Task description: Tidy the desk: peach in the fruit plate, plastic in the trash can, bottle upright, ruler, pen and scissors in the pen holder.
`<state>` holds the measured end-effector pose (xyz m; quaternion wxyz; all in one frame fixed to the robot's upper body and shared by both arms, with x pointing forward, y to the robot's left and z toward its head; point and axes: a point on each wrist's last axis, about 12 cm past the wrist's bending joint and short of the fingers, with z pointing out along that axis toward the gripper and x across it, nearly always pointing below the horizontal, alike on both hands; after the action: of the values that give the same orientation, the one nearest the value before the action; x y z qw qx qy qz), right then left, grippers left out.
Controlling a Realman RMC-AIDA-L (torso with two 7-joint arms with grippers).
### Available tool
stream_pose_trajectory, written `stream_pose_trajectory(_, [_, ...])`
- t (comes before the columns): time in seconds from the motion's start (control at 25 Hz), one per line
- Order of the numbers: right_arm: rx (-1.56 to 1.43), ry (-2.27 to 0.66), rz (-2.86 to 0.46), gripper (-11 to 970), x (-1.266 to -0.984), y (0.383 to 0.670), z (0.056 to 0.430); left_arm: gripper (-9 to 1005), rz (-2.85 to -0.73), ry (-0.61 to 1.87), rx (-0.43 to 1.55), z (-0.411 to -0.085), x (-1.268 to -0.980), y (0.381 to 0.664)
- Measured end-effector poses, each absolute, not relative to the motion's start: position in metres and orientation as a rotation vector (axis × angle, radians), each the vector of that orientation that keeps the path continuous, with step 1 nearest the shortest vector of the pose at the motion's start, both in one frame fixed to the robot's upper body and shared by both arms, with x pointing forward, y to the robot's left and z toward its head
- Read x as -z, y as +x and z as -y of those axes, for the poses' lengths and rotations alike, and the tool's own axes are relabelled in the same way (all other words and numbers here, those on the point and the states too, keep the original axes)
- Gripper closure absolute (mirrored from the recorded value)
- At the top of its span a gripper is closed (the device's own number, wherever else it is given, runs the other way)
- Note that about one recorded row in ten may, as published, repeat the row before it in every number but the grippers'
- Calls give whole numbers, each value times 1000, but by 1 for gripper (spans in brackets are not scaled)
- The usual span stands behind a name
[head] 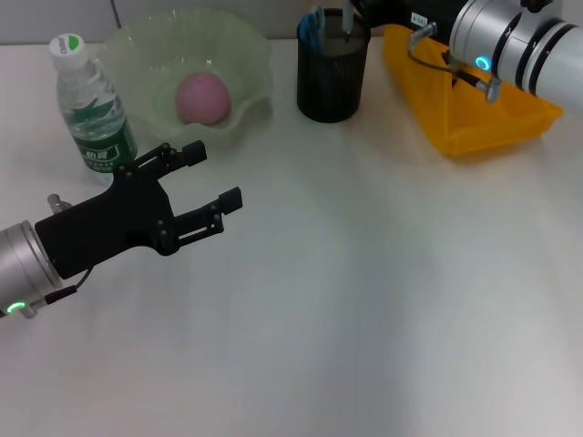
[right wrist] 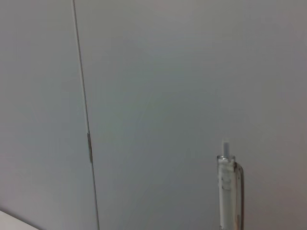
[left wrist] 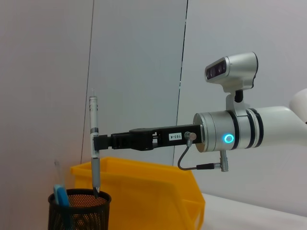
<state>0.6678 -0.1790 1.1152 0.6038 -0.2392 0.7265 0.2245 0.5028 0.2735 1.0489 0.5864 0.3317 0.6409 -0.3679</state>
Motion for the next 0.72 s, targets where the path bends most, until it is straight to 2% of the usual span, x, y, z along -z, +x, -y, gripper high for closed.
stream_pose_trajectory(0.4, [-522, -522, -1686, 729, -1115, 668, 180, 190, -1490, 773, 863, -274, -1049, 502])
stream_pose_trajectory(0.64, [-523, -522, -1686, 529, -1114, 668, 180, 190, -1488, 782, 866, -274, -1050, 501])
stream_pose_trajectory(0.68, [-527, -523, -1685, 399, -1114, 667, 180, 190, -1489, 787, 868, -274, -1049, 501])
stream_pose_trajectory(0.72, [-527, -523, -1685, 368, -1114, 667, 180, 190, -1489, 787, 868, -274, -1049, 501])
